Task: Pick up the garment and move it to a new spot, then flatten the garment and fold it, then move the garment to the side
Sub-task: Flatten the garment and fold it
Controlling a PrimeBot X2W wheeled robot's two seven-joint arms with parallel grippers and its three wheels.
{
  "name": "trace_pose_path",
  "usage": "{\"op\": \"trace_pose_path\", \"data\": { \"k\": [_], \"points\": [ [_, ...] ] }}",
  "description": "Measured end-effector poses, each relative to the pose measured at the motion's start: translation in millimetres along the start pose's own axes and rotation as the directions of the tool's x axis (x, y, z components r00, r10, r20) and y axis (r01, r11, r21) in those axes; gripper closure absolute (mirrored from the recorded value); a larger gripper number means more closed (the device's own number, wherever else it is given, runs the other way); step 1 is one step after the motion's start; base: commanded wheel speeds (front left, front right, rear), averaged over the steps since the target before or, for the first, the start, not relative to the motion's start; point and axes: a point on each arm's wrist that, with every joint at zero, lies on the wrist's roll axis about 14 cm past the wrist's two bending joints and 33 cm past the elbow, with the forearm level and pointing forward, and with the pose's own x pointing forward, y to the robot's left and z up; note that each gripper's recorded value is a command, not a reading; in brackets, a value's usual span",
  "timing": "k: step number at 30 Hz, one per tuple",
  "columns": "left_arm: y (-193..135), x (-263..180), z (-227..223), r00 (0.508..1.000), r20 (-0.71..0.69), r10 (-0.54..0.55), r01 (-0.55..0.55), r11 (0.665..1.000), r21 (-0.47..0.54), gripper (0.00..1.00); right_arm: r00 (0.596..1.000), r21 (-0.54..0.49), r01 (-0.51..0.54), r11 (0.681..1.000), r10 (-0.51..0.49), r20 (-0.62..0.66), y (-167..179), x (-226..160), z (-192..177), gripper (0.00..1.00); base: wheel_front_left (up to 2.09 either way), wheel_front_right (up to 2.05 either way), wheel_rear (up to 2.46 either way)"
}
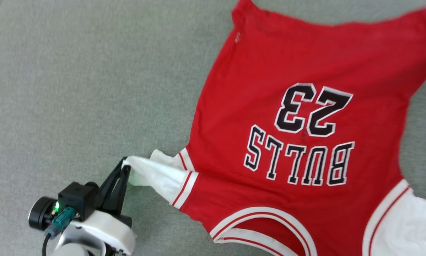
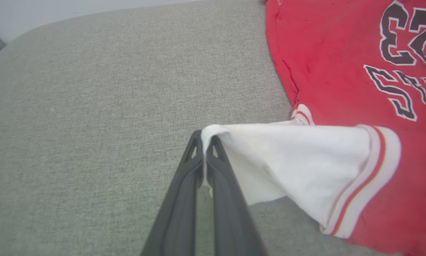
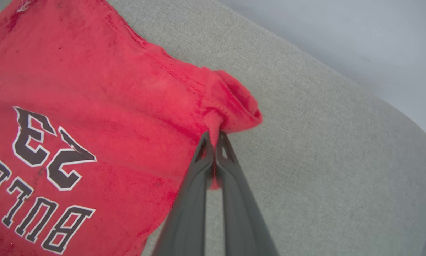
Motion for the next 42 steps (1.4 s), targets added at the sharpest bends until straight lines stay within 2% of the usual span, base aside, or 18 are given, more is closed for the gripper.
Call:
{"op": "trace_pose_path", "data": {
  "k": [5, 10, 17, 18, 19, 22, 24, 26, 30, 31, 32, 35, 38, 40, 41, 42],
  "points": [
    [-2.4, -15.2, 5.1, 1.0, 0.016, -0.001, 0.001, 1.0, -0.009, 1.0, 1.0, -0.037, 0.014, 0.999, -0.014, -0.003, -2.0, -40.6, -43.9, 1.0, 0.0, 0.0, 0.0],
    [-6.5, -25.2, 8.0, 1.0, 0.027, -0.012, 0.012, 1.0, -0.011, 1.0, 0.999, -0.014, 0.035, 0.999, -0.036, -0.04, -7.0, -73.5, -100.3, 1.0, 0.0, 0.0, 0.0],
    [-13.4, -25.7, 11.3, 0.999, 0.037, -0.035, 0.036, 0.999, -0.012, 1.0, 0.985, 0.112, 0.029, 0.993, -0.009, -0.175, 2.0, -95.7, -204.3, 1.0, 0.0, 0.0, 0.0],
    [-13.4, -25.7, 11.3, 0.999, 0.037, -0.035, 0.036, 0.999, -0.012, 1.0, 0.985, 0.112, 0.029, 0.993, -0.009, -0.175, 2.0, -95.7, -204.3, 1.0, 0.0, 0.0, 0.0],
    [-14.2, -25.9, 11.4, 0.998, 0.038, -0.041, 0.041, 0.999, -0.014, 1.0, 0.972, 0.16, 0.018, 0.987, 0.02, -0.233, 11.1, -99.1, -236.5, 1.0, 0.0, 0.0, 0.0],
    [-13.9, -24.3, 11.4, 0.998, 0.038, -0.042, 0.042, 0.999, -0.014, 1.0, 0.958, 0.221, 0.024, 0.975, 0.041, -0.283, 20.3, -103.1, -272.7, 1.0, 0.0, 0.0, 0.0],
    [-13.9, -23.6, 10.9, 0.998, 0.036, -0.042, 0.043, 0.999, -0.014, 1.0, 0.957, 0.242, 0.025, 0.97, 0.047, -0.286, 23.9, -103.3, -281.4, 1.0, 0.0, 0.0, 0.0],
    [-14.7, -23.0, 8.5, 0.998, 0.03, -0.048, 0.048, 0.999, -0.015, 1.0, 0.94, 0.278, 0.012, 0.96, 0.084, -0.331, 42.7, -104.0, -310.8, 1.0, 0.0, 0.0, 0.0],
    [-14.7, -21.8, 7.9, 0.998, 0.03, -0.051, 0.051, 0.999, -0.016, 1.0, 0.936, 0.305, 0.005, 0.952, 0.103, -0.337, 53.0, -105.3, -320.0, 1.0, 0.0, 0.0, 0.0],
    [-14.7, -21.2, 8.4, 0.998, 0.032, -0.051, 0.051, 0.999, -0.014, 1.0, 0.945, 0.31, 0.018, 0.95, 0.085, -0.317, 50.3, -106.2, -317.7, 0.75, 0.0, 0.0, 0.0],
    [-14.9, -21.1, 8.8, 0.998, 0.034, -0.052, 0.052, 0.999, -0.012, 1.0, 0.949, 0.308, 0.027, 0.951, 0.073, -0.308, 47.5, -107.3, -315.4, 0.0, 0.0, 0.0, 0.0],
    [-15.9, -21.9, 10.2, 0.998, 0.041, -0.055, 0.055, 0.998, -0.013, 1.0, 0.973, 0.296, 0.047, 0.954, 0.024, -0.231, 32.9, -110.1, -289.3, 0.0, 0.0, 0.0, 0.0],
    [-18.3, -21.5, 9.7, 0.997, 0.043, -0.056, 0.057, 0.998, -0.019, 1.0, 0.998, 0.254, 0.046, 0.966, -0.032, -0.057, 13.4, -113.7, -223.7, 0.0, 0.0, 0.0, 0.0],
    [-20.2, -21.0, 8.7, 0.997, 0.042, -0.059, 0.06, 0.998, -0.025, 1.0, 0.998, 0.209, 0.038, 0.977, -0.046, 0.033, 7.7, -117.8, -184.0, 0.0, 0.0, 0.0, 0.0],
    [-20.2, -21.0, 8.7, 0.997, 0.042, -0.059, 0.06, 0.998, -0.025, 1.0, 0.998, 0.209, 0.038, 0.977, -0.046, 0.033, 7.7, -117.8, -184.0, 0.0, 0.0, 0.0, 0.0],
    [-21.0, -20.5, 7.1, 0.997, 0.039, -0.063, 0.064, 0.998, -0.023, 1.0, 0.995, 0.159, 0.035, 0.987, -0.05, 0.089, 5.4, -120.1, -151.6, 0.0, 0.0, 0.0, 0.0]
  ]
}}
